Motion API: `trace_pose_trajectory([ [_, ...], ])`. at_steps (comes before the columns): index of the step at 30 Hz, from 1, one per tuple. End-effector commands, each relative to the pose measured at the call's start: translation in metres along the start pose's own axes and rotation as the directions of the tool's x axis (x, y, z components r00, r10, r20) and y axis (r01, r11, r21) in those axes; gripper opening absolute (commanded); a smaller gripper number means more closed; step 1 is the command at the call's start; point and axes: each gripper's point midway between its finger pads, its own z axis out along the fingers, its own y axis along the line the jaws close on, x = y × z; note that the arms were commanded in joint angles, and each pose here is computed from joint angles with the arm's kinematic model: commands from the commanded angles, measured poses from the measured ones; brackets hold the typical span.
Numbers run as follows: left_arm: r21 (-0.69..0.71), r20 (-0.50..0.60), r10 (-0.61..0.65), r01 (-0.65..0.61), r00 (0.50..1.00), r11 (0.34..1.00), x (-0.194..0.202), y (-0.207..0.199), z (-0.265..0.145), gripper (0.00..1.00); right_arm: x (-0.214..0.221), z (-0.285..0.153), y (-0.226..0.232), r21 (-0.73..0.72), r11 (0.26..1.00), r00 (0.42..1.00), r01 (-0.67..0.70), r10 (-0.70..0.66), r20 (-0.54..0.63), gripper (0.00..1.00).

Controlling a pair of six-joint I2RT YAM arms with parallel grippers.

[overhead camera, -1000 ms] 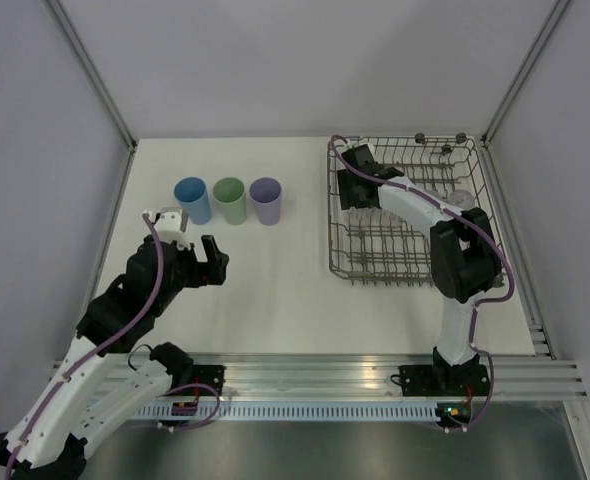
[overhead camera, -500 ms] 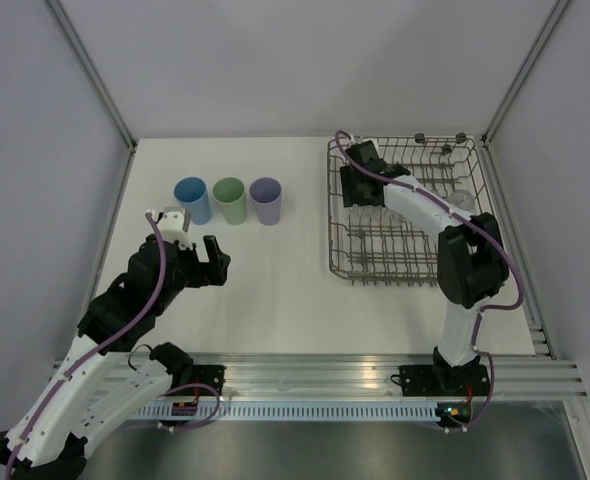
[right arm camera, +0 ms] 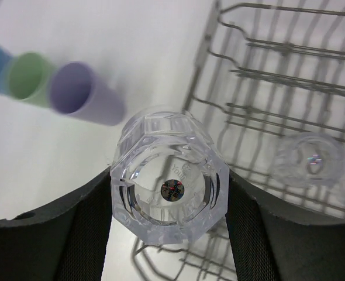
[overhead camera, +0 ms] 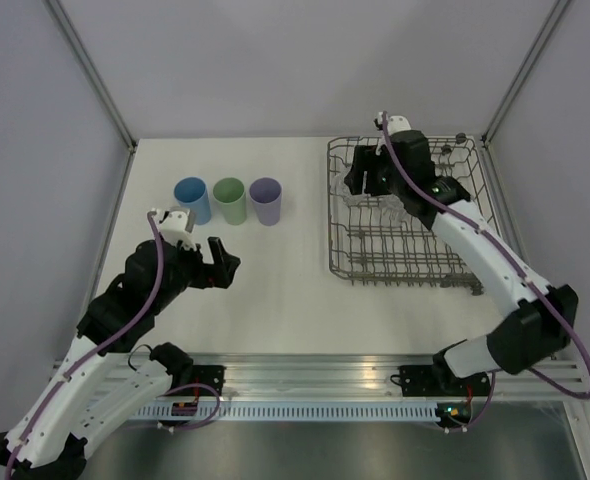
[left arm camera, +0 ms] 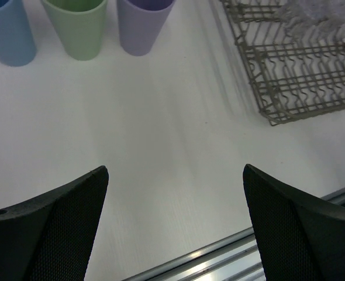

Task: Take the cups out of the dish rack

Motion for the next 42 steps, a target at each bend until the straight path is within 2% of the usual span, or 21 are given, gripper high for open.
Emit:
trace_pose_trajectory([
  [1,0.256,0.092,-0.057,0.031,0.994,0.966,-0.033,-0.050,-0.015,1.00,-0.031,-0.064,0.066,-0.385,0.922,0.983,-0.029,0.096,0.157,0.56],
  [2,0.307,0.107,-0.072,0.036,0.992,0.951,-0.038,-0.059,-0.020,1.00,-0.032,-0.073,0.071,-0.424,0.905,0.979,-0.035,0.117,0.169,0.56],
  [3,0.417,0.129,-0.103,0.040,0.986,0.908,-0.048,-0.080,-0.029,1.00,-0.029,-0.085,0.085,-0.503,0.863,0.978,-0.056,0.149,0.147,0.55],
  [5,0.522,0.133,-0.152,0.061,0.979,0.850,-0.055,-0.100,-0.039,1.00,-0.032,-0.105,0.096,-0.580,0.813,0.966,-0.049,0.186,0.179,0.55],
  [6,0.610,0.179,-0.176,0.031,0.968,0.792,-0.070,-0.116,-0.052,1.00,-0.031,-0.115,0.105,-0.634,0.771,0.966,-0.062,0.205,0.155,0.55],
  [8,0.684,0.172,-0.225,0.048,0.959,0.728,-0.076,-0.130,-0.058,1.00,-0.028,-0.133,0.115,-0.698,0.713,0.962,-0.064,0.230,0.147,0.55],
  [9,0.730,0.200,-0.246,0.024,0.948,0.683,-0.086,-0.139,-0.067,1.00,-0.042,-0.148,0.123,-0.750,0.660,0.944,-0.054,0.278,0.177,0.55],
  [12,0.769,0.151,-0.304,0.081,0.941,0.634,-0.093,-0.149,-0.066,1.00,-0.042,-0.183,0.136,-0.835,0.550,0.935,-0.005,0.299,0.191,0.55],
  [13,0.799,0.167,-0.341,0.075,0.925,0.597,-0.106,-0.155,-0.072,1.00,-0.038,-0.193,0.138,-0.857,0.515,0.935,-0.020,0.312,0.166,0.55],
  [15,0.817,0.147,-0.361,0.092,0.921,0.569,-0.111,-0.162,-0.069,0.98,-0.042,-0.210,0.144,-0.887,0.461,0.926,0.015,0.328,0.186,0.55],
  [18,0.844,0.119,-0.400,0.120,0.909,0.523,-0.119,-0.169,-0.067,0.93,-0.038,-0.223,0.147,-0.900,0.434,0.926,0.031,0.327,0.189,0.55],
  [23,0.909,0.079,-0.441,0.117,0.894,0.400,-0.128,-0.184,-0.075,0.87,-0.033,-0.239,0.156,-0.933,0.357,0.926,0.044,0.336,0.172,0.55],
  [26,0.933,0.050,-0.445,0.117,0.894,0.340,-0.129,-0.195,-0.077,0.77,-0.030,-0.241,0.161,-0.936,0.346,0.928,0.058,0.328,0.179,0.55],
  [27,0.934,0.040,-0.443,0.124,0.896,0.336,-0.128,-0.198,-0.075,0.76,-0.030,-0.241,0.162,-0.936,0.347,0.927,0.057,0.330,0.179,0.55],
  [30,0.942,0.032,-0.436,0.118,0.899,0.313,-0.128,-0.207,-0.074,0.66,-0.028,-0.241,0.167,-0.938,0.342,0.930,0.063,0.320,0.179,0.55],
  [34,0.952,0.032,-0.424,0.101,0.905,0.289,-0.129,-0.217,-0.077,0.44,-0.025,-0.235,0.170,-0.936,0.347,0.935,0.059,0.310,0.173,0.55],
  [35,0.952,0.033,-0.422,0.100,0.906,0.290,-0.128,-0.218,-0.076,0.33,-0.024,-0.234,0.170,-0.936,0.347,0.935,0.059,0.308,0.173,0.55],
  [37,0.949,0.034,-0.418,0.103,0.908,0.300,-0.127,-0.219,-0.074,0.30,-0.024,-0.235,0.170,-0.934,0.351,0.935,0.069,0.302,0.183,0.55],
  [38,0.945,0.035,-0.418,0.106,0.908,0.308,-0.127,-0.218,-0.071,0.21,-0.024,-0.234,0.170,-0.933,0.354,0.935,0.069,0.303,0.184,0.55],
  [41,0.927,0.029,-0.410,0.130,0.912,0.353,-0.125,-0.217,-0.061,0.02,-0.023,-0.233,0.168,-0.925,0.371,0.934,0.080,0.297,0.199,0.55],
  [42,0.924,0.032,-0.408,0.128,0.912,0.359,-0.125,-0.216,-0.061,0.02,-0.022,-0.232,0.167,-0.923,0.376,0.935,0.076,0.295,0.197,0.55],
])
